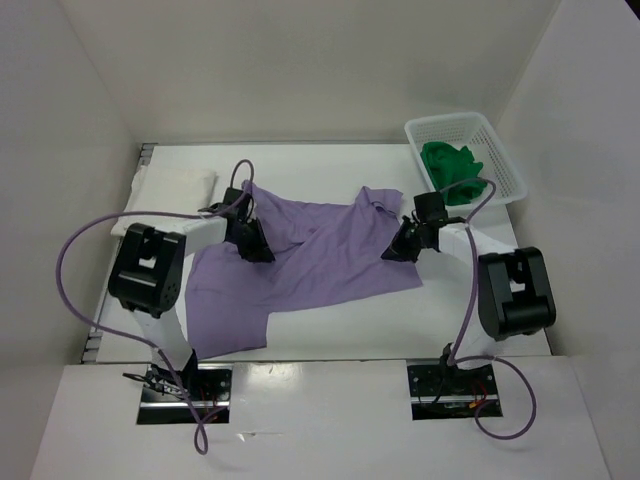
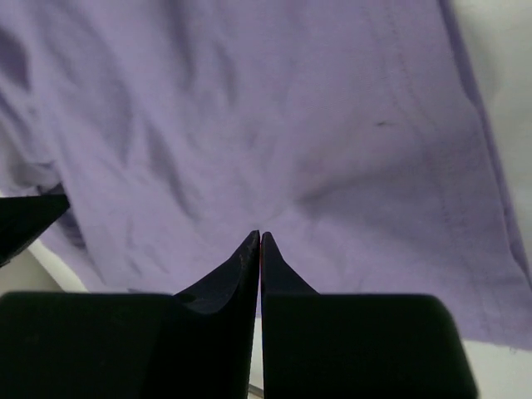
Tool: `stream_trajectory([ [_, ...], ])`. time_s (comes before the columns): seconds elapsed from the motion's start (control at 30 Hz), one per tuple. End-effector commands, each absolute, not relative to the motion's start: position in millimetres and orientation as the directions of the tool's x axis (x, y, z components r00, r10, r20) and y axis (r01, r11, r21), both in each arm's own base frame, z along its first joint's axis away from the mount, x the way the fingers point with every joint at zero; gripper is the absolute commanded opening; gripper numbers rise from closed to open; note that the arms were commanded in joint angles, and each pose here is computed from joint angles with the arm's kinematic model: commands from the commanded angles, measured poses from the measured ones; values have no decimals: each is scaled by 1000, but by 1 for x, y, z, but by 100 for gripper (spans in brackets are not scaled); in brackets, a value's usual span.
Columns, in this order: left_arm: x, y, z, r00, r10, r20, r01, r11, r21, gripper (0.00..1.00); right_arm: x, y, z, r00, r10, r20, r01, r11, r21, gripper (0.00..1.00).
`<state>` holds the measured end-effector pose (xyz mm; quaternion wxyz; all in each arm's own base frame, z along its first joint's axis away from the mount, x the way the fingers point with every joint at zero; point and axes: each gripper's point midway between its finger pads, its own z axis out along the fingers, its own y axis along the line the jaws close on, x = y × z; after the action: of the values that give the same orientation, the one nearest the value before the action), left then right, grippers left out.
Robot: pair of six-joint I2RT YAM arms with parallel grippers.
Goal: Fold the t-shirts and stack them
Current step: Flatten out the tshirt
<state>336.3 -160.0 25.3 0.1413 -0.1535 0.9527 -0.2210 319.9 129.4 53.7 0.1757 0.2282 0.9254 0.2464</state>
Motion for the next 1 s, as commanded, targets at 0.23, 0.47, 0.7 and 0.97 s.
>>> stream_trajectory([
  [0.23,471,-181,11,-873,-377,-309,-187,844,-502,23,372,125,15,-772,593,-228,435,755,491,6],
  [0.47,532,-192,73,-810,-424,-405,-132,804,-579,45,448,122,48,-674,647,-357,421,733,534,5],
  [0.7,469,-139,127,-731,-499,-466,-158,787,-596,61,448,129,108,-668,624,-406,327,736,593,29],
  [0.97,331,-58,97,-629,-696,-348,-464,694,-550,33,360,126,144,-686,604,-406,273,731,625,33],
])
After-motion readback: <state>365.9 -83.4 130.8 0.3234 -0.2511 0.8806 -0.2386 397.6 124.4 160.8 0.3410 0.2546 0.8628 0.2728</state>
